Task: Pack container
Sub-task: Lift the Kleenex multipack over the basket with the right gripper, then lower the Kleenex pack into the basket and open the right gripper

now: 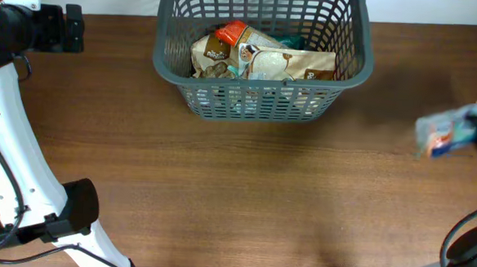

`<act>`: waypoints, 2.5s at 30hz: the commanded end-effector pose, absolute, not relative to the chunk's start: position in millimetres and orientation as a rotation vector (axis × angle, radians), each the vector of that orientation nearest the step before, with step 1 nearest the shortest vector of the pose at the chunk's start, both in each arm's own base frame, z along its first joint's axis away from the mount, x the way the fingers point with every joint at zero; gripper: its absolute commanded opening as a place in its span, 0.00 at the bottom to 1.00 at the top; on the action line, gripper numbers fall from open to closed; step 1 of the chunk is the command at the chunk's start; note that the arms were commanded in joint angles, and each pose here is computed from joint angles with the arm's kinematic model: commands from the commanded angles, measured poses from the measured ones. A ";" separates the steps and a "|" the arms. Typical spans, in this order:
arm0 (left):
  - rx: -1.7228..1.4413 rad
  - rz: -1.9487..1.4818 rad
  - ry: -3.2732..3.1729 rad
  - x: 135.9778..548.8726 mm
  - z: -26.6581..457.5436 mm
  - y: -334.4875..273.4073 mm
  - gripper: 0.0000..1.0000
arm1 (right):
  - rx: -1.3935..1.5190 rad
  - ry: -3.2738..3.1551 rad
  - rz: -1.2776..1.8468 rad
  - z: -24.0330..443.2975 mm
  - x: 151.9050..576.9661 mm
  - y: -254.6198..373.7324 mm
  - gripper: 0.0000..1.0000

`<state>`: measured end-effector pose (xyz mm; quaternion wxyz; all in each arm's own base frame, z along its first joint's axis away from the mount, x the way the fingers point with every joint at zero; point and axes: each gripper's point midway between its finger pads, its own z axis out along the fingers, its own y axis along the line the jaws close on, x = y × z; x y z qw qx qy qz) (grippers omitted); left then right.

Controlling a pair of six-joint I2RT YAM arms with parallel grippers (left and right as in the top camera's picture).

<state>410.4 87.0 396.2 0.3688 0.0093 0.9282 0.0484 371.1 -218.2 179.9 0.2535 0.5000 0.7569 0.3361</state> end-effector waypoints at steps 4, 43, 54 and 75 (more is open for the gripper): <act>0.003 0.122 2.392 411.2 393.2 89.3 0.99 | 0.567 1.923 1.086 360.4 405.7 -154.0 0.04; 0.003 0.122 2.392 411.2 393.2 89.3 0.99 | -1.309 1.768 -0.151 391.4 428.0 179.6 0.04; 0.003 0.122 2.392 411.2 393.2 89.3 0.99 | -1.356 1.679 -0.207 365.5 482.7 200.6 0.04; 0.003 0.122 2.392 411.2 393.2 89.3 0.99 | -1.387 1.840 -0.132 272.1 525.4 216.9 0.48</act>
